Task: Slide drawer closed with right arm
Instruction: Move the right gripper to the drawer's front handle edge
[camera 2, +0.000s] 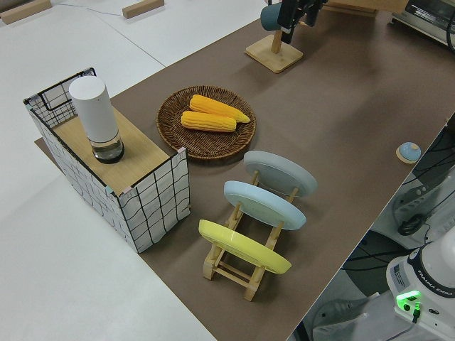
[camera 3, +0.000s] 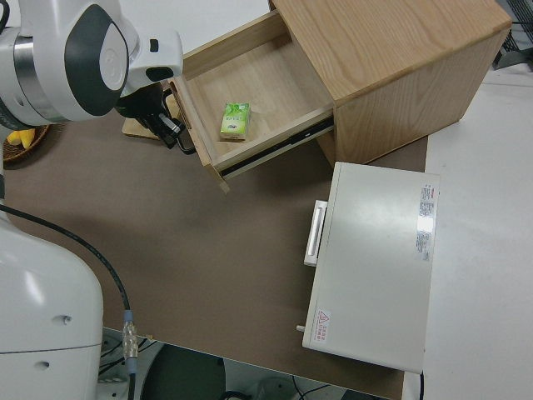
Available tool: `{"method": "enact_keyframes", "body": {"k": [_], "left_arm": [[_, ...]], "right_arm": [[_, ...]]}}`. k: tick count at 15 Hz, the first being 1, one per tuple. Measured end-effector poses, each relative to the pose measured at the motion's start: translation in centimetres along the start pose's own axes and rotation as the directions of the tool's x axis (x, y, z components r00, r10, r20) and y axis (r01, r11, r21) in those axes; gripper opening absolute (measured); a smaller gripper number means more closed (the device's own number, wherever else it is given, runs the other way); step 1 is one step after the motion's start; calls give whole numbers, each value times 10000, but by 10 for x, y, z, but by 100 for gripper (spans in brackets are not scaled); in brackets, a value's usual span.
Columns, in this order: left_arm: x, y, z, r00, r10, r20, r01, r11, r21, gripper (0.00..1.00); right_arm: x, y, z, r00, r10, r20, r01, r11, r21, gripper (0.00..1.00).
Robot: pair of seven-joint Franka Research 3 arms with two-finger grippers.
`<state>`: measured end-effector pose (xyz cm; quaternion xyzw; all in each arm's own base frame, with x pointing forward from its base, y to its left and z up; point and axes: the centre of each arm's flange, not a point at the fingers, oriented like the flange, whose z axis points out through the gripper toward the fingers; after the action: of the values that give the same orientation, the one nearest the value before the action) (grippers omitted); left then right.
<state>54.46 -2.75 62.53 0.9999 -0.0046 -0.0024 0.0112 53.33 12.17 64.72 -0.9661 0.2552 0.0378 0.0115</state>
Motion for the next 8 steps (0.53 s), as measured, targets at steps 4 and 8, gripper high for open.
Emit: {"method": "enact_keyframes", "body": {"k": [4, 8], "left_arm": [[0, 0, 0, 10000, 0, 0, 0, 10000, 0, 100], [0, 0, 0, 10000, 0, 0, 0, 10000, 0, 99]], "right_arm": [[-15, -17, 1, 9962, 852, 205, -855, 9961, 193, 1], [-33, -39, 4, 9895, 1441, 145, -1445, 9891, 283, 1]]}}
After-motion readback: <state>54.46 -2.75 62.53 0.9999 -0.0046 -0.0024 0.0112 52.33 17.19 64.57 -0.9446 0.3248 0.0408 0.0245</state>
